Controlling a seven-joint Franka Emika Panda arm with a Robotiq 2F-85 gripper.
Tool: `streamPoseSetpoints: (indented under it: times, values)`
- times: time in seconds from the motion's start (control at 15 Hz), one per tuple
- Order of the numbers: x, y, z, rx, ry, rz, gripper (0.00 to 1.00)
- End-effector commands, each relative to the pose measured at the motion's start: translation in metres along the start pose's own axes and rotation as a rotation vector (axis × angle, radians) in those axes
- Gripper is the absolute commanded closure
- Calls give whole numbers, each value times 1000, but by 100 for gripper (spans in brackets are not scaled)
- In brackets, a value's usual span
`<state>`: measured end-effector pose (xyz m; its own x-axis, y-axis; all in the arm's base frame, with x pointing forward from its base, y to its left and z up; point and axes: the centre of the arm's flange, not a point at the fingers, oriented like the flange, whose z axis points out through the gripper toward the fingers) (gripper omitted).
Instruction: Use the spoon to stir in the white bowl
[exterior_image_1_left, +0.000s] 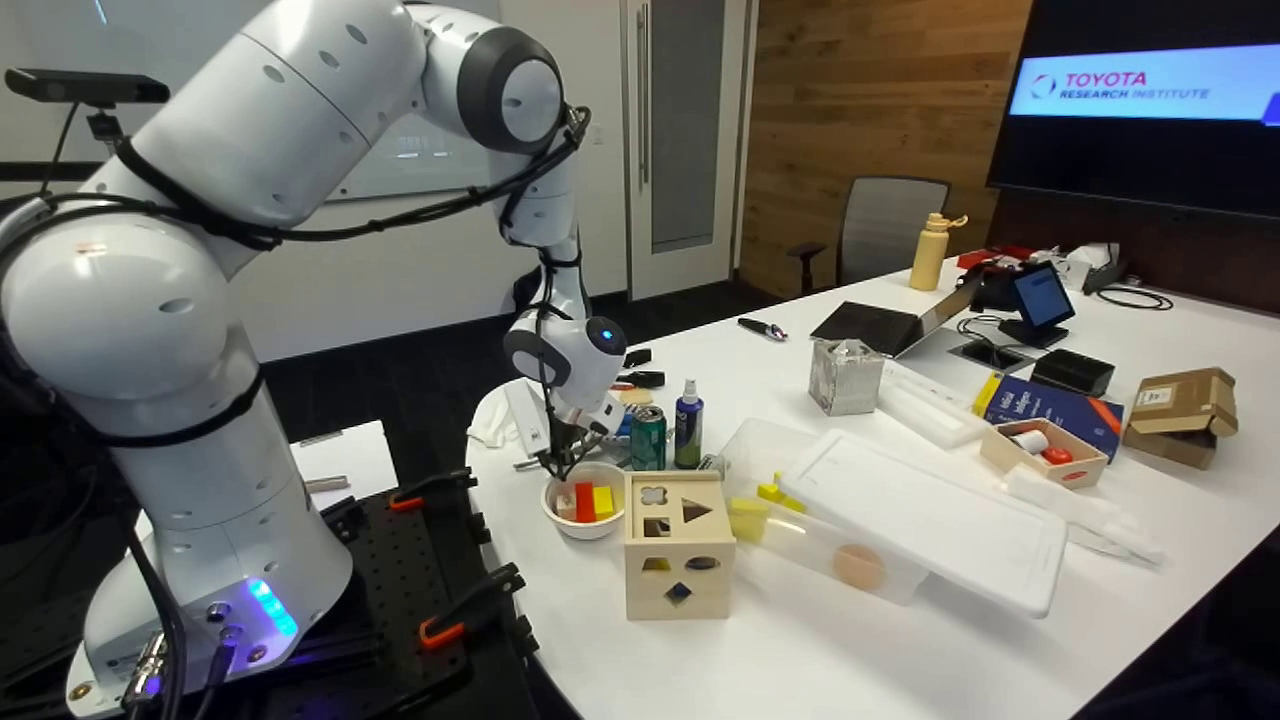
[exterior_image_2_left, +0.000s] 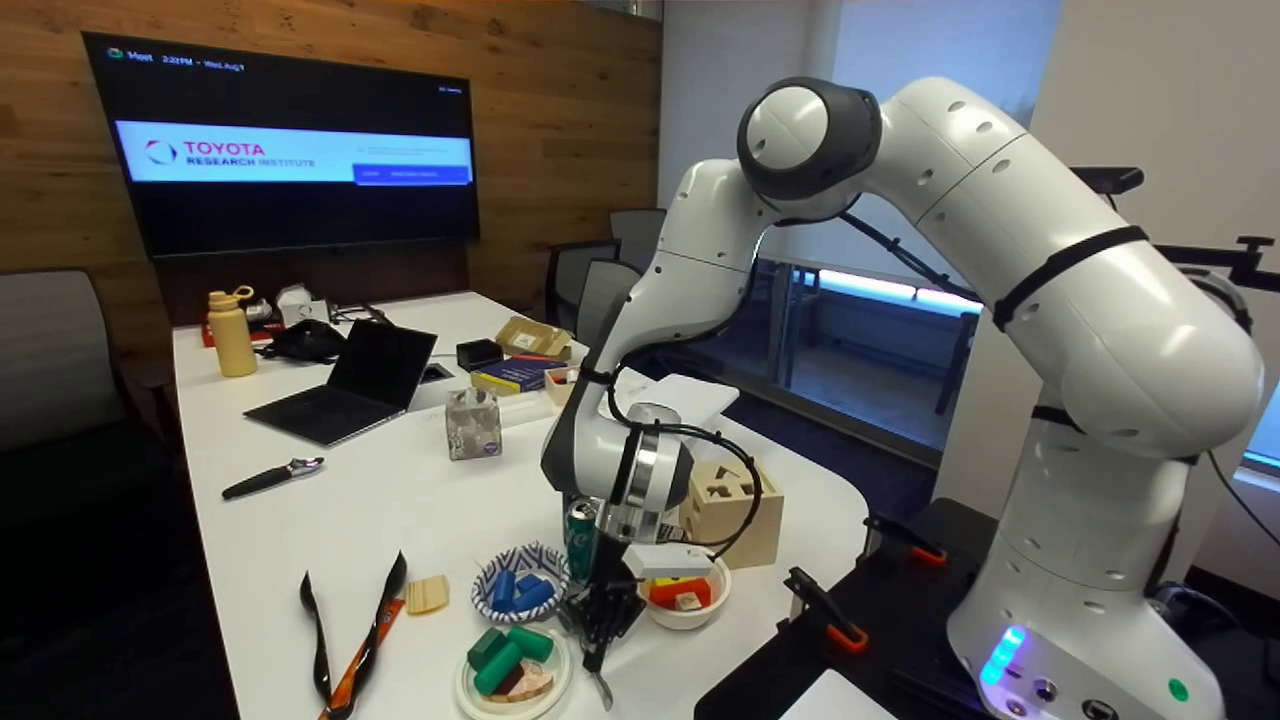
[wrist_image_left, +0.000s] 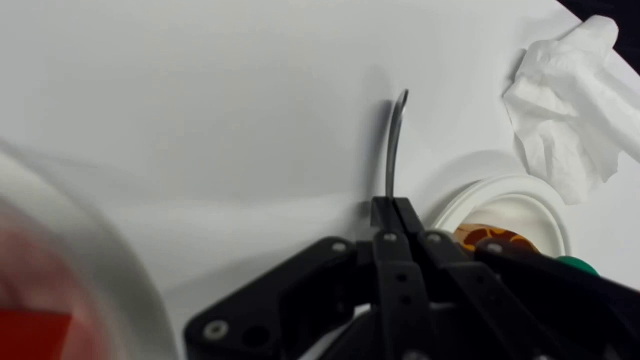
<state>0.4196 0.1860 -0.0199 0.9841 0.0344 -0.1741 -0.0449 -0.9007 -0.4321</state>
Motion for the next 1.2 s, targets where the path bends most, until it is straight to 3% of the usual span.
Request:
streamPoseSetpoints:
  times: [0.0,0.27,0.53,0.87,1.13]
  values:
    - [-10,-29,-50,-57,-37,-4,99]
    - [-11,-54,-92,-96,-122,-9,99]
    - [-4,-63,-140,-185,-244,88,99]
    - [19,-31,-175,-351,-445,293,99]
    - [36,6,-169,-343,-614,332,99]
